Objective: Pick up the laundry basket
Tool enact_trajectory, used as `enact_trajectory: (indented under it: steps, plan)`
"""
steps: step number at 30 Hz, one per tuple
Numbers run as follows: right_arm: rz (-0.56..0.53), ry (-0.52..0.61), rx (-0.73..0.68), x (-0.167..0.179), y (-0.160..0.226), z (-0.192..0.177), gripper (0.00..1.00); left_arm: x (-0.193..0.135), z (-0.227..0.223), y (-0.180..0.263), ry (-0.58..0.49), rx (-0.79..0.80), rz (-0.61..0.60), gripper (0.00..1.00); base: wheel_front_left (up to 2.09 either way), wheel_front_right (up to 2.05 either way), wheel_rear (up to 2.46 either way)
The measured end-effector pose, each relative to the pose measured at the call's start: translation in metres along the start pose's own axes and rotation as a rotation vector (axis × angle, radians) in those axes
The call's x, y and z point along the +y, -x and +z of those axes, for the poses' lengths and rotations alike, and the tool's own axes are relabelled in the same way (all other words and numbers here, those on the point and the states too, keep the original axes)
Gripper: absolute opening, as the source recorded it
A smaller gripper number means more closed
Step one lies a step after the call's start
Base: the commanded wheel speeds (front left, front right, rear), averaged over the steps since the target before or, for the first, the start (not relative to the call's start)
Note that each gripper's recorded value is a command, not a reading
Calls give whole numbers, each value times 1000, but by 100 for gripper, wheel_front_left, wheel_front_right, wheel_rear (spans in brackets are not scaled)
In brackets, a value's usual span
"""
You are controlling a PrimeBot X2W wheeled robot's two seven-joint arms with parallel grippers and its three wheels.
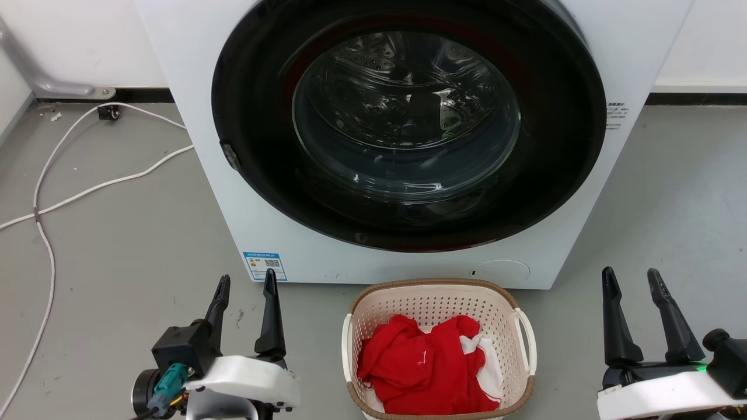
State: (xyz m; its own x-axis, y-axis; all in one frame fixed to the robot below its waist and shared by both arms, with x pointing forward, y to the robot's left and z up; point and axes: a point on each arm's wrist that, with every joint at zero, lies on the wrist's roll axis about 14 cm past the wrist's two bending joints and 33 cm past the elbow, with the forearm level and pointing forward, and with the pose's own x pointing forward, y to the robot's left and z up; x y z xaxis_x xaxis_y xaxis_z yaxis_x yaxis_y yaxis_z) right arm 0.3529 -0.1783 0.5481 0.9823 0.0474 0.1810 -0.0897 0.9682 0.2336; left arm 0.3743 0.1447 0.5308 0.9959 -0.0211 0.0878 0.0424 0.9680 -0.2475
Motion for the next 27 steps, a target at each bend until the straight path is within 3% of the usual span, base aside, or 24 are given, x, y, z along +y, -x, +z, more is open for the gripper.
enact_trajectory:
  steps: [27]
  plan:
    - [34, 190, -33, 4, 7, 6, 100, -12, 6, 8, -213, -72, -42, 100, 0, 0, 0]
